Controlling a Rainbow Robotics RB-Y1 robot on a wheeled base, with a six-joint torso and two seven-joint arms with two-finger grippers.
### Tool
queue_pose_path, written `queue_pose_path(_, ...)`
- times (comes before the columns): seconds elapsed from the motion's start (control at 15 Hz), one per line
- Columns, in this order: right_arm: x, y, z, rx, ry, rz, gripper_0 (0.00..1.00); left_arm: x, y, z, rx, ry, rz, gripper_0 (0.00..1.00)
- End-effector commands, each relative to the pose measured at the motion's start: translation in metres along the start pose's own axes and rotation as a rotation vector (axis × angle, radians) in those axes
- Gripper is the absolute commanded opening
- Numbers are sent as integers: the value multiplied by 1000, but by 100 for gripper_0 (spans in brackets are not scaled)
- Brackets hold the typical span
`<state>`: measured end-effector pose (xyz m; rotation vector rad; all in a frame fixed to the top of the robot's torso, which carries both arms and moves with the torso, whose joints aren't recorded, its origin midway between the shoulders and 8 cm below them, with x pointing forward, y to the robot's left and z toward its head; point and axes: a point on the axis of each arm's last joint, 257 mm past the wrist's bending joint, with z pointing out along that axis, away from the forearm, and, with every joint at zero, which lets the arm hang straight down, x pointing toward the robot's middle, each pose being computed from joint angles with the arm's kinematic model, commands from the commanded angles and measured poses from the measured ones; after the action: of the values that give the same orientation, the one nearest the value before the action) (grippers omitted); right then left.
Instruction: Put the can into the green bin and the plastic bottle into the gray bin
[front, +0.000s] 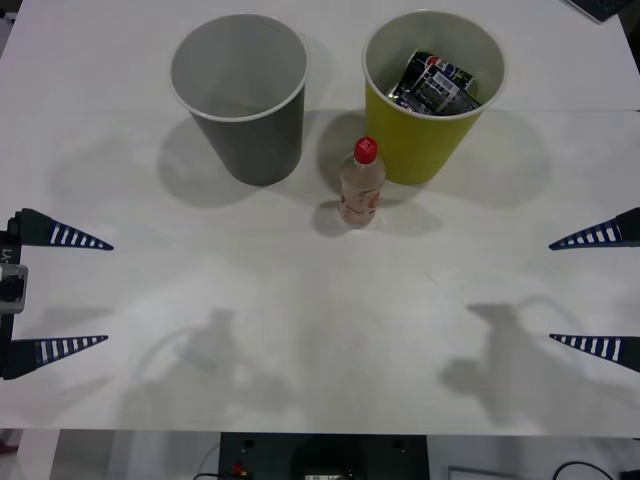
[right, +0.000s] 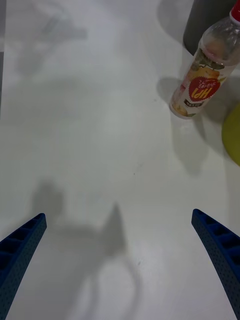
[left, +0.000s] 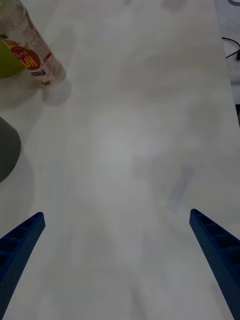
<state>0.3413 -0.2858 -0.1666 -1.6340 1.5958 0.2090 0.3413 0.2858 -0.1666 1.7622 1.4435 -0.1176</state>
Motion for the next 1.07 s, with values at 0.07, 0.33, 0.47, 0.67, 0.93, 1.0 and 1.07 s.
queue_pose_path(0.07,0,0,0,0,0,0,100,0,0,0,0,0,0,98)
queue_pose_path(0.33,0,0,0,0,0,0,100,0,0,0,0,0,0,98)
queue_pose_path(0.47,0,0,0,0,0,0,100,0,0,0,0,0,0,98)
queue_pose_path(0.67,0,0,0,0,0,0,100,0,0,0,0,0,0,98)
queue_pose_path(0.93,0,0,0,0,0,0,100,0,0,0,0,0,0,98)
queue_pose_path(1.0,0,0,0,0,0,0,100,0,0,0,0,0,0,98)
queue_pose_path(1.07,0,0,0,0,0,0,100,0,0,0,0,0,0,98)
